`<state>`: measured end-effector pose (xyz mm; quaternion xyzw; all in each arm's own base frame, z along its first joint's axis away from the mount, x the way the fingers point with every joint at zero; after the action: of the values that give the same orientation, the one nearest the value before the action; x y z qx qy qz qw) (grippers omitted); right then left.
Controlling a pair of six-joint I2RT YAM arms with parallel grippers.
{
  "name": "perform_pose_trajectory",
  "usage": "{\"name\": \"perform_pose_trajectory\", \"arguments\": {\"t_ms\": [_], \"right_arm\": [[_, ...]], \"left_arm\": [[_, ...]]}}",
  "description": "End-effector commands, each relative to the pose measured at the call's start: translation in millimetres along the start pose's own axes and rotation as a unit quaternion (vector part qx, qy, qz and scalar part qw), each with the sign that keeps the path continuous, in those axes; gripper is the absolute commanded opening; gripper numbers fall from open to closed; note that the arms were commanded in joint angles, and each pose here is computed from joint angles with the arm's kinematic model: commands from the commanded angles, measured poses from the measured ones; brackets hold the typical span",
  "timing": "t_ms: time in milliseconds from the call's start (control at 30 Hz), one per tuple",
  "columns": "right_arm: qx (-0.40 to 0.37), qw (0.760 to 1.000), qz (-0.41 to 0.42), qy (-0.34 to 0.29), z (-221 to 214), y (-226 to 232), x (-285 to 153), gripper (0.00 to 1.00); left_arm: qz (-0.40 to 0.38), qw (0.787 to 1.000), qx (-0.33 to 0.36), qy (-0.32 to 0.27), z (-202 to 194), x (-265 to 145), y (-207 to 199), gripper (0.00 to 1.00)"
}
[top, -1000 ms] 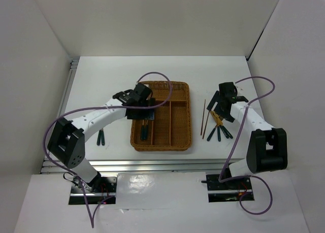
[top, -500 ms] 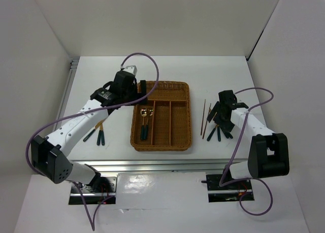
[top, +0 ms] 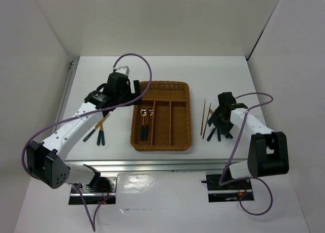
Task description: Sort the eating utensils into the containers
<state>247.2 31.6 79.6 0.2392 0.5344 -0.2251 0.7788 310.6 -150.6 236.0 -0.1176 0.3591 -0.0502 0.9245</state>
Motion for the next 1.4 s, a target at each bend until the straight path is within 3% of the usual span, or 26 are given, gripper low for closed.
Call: {"name": "perform_pose_trajectory", "arguments": {"t_ms": [0,500,967,1367], "right_arm": [[0.024,0.999,-0.031,0.007,-4.0,-8.6,-1.7,0.68],[-0.013,0.999,-0.049,0.012,-0.1,-11.2,2.9,0.57],[-0.017,0.999,0.033,0.032,-2.1,15.4,9.6,0.53],[-0.011,0.999,-0.009,0.047,-10.4,3.4,26.0,0.44]], "left_arm": [[-0.02,0.999,-0.003,-0.032,13.4,-7.8,-4.6,1.0],[-0.017,1.0,-0.002,-0.014,8.1,6.0,-3.8,1.0],[-0.013,1.0,-0.006,-0.006,3.3,10.2,-2.5,1.0],[-0.005,1.0,-0.004,0.0,-1.0,11.5,1.0,1.0]]}}
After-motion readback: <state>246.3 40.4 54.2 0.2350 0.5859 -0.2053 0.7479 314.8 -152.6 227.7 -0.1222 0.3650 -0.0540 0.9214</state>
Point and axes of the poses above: each gripper's point midway between its finger pads, its own x axis out along the fingers, its own y axis along the line the jaws close on, z = x × y, the point moved 4 cm from there along -x, back along the fingers, and after that the axes turned 1 degree about -x, right-handed, at the moved point
